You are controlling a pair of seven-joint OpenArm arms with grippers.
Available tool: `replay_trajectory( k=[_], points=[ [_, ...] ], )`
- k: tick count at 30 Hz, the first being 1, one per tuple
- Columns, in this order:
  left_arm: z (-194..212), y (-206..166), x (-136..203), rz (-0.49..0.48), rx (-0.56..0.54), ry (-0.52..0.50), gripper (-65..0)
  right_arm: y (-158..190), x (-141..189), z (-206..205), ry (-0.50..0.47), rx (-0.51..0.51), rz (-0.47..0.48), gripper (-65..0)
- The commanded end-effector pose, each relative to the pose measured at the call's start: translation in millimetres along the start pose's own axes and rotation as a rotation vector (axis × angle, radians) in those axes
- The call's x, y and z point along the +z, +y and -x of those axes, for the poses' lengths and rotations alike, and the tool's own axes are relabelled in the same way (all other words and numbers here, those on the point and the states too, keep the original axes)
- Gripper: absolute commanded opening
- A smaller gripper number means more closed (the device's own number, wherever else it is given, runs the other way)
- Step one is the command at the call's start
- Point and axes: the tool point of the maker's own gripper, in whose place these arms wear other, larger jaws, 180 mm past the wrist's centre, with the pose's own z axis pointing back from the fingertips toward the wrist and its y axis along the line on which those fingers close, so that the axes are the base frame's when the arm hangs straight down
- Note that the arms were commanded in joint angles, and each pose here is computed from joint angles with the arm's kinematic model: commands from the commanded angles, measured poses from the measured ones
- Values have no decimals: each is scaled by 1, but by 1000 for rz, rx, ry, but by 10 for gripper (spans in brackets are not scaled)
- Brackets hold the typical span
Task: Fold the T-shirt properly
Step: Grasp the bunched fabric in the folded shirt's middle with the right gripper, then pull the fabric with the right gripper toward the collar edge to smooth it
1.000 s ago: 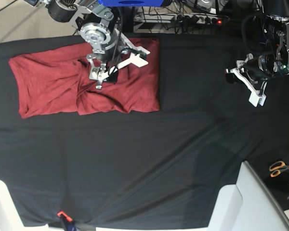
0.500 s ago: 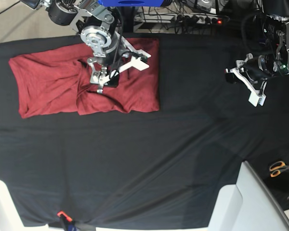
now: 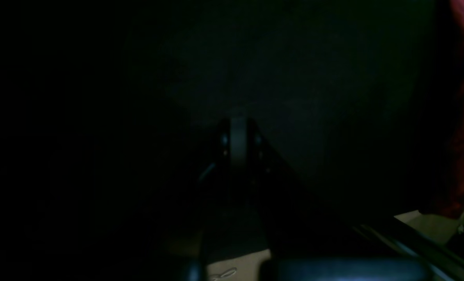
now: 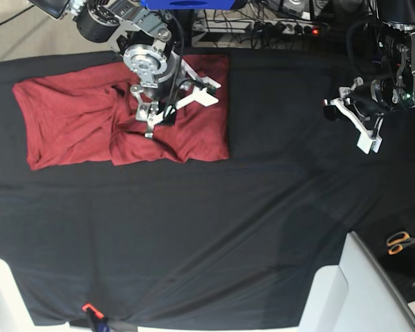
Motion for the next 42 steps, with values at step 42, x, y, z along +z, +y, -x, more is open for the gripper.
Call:
replay_trajectory(
  k=[42],
  points=[
    [-14, 2, 6, 1, -16, -36, -650, -20, 18, 33, 55, -125, 60, -644]
  ],
)
